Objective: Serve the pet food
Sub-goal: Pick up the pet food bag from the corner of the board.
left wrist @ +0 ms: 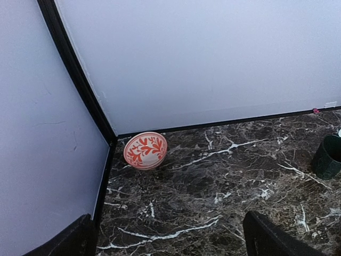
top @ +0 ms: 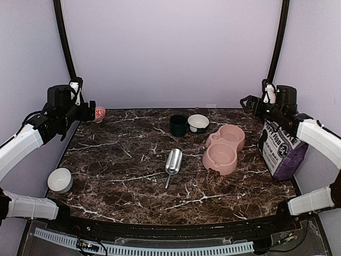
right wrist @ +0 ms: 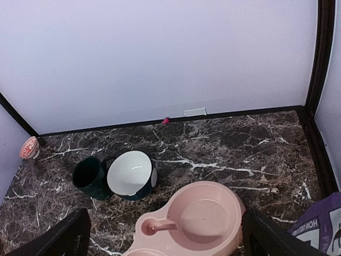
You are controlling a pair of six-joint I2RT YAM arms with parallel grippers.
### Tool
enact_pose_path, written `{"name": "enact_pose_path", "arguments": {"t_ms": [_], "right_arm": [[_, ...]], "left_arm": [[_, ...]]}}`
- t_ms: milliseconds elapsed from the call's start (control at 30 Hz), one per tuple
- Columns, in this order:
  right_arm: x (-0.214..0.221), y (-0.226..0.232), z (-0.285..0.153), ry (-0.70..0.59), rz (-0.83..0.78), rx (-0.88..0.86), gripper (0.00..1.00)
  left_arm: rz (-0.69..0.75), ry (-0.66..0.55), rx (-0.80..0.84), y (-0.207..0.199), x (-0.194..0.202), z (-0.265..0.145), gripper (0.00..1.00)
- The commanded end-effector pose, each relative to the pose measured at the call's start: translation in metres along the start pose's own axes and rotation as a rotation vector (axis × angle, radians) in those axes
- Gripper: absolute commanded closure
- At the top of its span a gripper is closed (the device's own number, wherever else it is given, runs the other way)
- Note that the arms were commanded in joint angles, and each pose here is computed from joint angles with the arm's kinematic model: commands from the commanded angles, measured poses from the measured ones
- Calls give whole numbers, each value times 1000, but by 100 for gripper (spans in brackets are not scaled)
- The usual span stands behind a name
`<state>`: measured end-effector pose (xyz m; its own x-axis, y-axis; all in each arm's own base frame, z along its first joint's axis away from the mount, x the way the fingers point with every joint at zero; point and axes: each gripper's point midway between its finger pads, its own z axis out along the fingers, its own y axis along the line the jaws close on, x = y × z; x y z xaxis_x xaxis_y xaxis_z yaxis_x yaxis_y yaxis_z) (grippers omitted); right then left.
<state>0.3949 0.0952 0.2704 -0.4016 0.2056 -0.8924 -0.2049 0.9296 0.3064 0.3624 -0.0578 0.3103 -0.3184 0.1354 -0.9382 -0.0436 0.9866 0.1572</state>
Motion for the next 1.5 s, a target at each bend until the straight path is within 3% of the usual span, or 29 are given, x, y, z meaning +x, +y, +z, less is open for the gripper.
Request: {"name": "enact_pose_path", "arguments": {"t_ms": [0, 333, 700, 1267, 1467], "right_arm": [[-44, -2, 1, -74, 22, 21, 0], [-111, -13, 2, -134, 4, 102, 0], [-147, -37, -38, -102, -63, 325, 0], [-82, -132, -120, 173, -49, 854, 0], [-63, -131, -106, 223, -11, 777, 3]], "left_arm": [[-24, 2, -26, 20, 0, 8, 1], [-54, 19, -75, 55, 6, 16, 1], [-62, 16, -49, 60, 5, 16, 1], [-58, 9, -12, 55, 4, 16, 2], [-58, 2, -7, 54, 3, 13, 2]]}}
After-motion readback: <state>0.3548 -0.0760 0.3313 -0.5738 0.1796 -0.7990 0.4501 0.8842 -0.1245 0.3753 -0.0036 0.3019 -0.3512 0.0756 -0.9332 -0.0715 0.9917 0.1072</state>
